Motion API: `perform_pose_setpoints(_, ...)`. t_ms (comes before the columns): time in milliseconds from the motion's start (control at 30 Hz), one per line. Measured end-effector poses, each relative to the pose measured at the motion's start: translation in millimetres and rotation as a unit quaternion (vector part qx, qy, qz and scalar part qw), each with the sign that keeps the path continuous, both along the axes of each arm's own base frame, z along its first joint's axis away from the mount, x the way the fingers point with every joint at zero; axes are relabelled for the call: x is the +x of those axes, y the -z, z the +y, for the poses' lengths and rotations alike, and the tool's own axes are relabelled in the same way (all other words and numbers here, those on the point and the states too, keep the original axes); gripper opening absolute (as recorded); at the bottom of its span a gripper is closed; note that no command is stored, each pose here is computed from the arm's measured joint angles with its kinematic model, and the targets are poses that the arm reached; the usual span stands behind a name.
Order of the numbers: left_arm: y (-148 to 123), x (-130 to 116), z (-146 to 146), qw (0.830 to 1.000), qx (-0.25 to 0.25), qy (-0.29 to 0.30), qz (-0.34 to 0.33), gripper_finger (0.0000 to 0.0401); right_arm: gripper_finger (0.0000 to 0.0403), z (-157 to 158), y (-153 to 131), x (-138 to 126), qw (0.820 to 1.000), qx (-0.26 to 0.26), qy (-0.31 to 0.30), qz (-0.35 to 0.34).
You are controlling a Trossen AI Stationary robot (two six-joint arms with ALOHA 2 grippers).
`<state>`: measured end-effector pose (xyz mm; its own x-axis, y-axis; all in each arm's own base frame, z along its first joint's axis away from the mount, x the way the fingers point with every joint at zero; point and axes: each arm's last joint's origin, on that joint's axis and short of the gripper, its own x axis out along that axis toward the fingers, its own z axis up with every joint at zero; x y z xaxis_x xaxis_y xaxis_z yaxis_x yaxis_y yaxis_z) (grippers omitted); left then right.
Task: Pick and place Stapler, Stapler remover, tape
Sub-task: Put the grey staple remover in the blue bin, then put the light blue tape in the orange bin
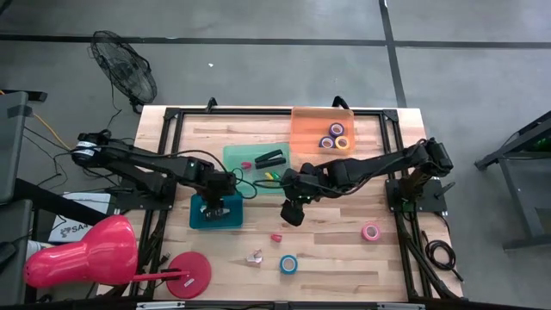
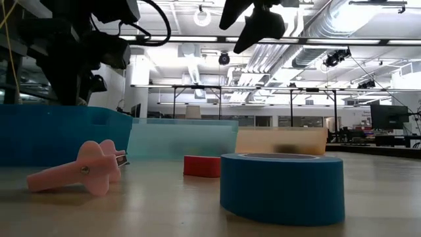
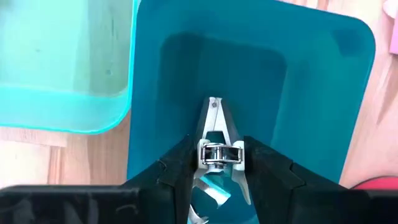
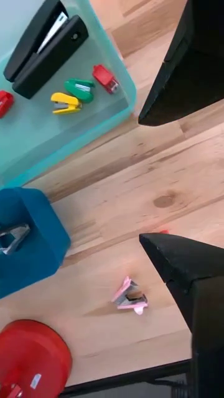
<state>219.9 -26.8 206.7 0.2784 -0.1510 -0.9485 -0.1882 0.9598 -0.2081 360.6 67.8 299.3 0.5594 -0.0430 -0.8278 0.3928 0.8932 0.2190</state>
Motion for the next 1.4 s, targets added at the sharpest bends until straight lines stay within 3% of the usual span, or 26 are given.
perform_pose_setpoints(333,-2,2,0,0.999,0.018,0.020,-0.024,0.0145,0.0286,15,5,-12,0.999,0.018,0.015,0.049)
perform_pose_setpoints(633,-3,3,-1,0.999,-0.008,0.028,-0.025,0.0282,0.0286,43,7,-23,0.997,0.027,0.009,0.068)
perform_pose_setpoints(767,-3,3,-1,0.999,-0.008,0.028,-0.025,0.0317,0.0286,59,15,-24,0.996,0.031,0.002,0.079)
perform_pose_setpoints(1067,-3,3,-1,0.999,-0.009,0.026,-0.025,0.0316,0.0286,97,60,-16,0.988,0.031,-0.045,0.142)
perform_pose_setpoints(1400,-3,3,-1,1.000,-0.013,0.014,-0.023,0.0311,0.0286,121,100,0,0.986,0.038,-0.073,0.144)
